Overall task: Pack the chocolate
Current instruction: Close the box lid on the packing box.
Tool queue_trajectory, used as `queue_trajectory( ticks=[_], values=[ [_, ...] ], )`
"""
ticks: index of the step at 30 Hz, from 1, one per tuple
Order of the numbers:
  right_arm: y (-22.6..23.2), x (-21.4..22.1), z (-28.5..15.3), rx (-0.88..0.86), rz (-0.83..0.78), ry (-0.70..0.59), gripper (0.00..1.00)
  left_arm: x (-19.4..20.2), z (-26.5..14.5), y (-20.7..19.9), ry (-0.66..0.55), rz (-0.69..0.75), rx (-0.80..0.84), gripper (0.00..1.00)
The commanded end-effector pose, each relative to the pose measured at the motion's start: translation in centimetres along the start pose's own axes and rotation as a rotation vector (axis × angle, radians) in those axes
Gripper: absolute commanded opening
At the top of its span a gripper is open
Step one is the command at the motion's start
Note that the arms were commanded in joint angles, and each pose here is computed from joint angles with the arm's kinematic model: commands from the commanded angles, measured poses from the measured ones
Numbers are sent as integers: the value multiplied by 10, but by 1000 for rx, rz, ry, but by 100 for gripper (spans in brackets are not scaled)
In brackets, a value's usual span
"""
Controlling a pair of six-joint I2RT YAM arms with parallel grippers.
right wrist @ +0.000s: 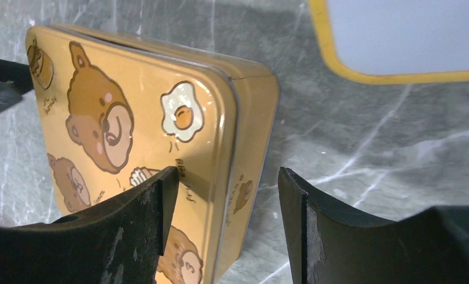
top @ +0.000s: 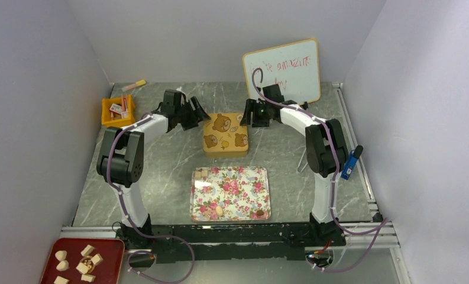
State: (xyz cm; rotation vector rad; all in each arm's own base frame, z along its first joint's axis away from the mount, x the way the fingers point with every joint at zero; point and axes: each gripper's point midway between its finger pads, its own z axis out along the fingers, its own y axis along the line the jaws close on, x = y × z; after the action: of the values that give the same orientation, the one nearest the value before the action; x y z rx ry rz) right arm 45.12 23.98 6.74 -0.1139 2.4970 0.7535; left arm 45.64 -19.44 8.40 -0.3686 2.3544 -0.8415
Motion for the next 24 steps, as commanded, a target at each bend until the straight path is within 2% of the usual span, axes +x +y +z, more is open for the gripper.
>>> queue_trajectory(
  ticks=[1, 12, 18, 24],
  values=[
    [-2, -53, -34, 47, -66, -140, 66, -51, -31, -36, -130, 75, 44, 73],
    [30, -87, -83, -6, -152, -248, 69, -98, -93, -53, -276, 165, 30, 75],
    [31, -73, -107, 8, -156, -266, 70, -89, -119, -34, -307, 185, -37, 75],
    [19, -55, -136, 85, -192, -342, 70, -67, -135, -15, -329, 229, -70, 74]
  ],
)
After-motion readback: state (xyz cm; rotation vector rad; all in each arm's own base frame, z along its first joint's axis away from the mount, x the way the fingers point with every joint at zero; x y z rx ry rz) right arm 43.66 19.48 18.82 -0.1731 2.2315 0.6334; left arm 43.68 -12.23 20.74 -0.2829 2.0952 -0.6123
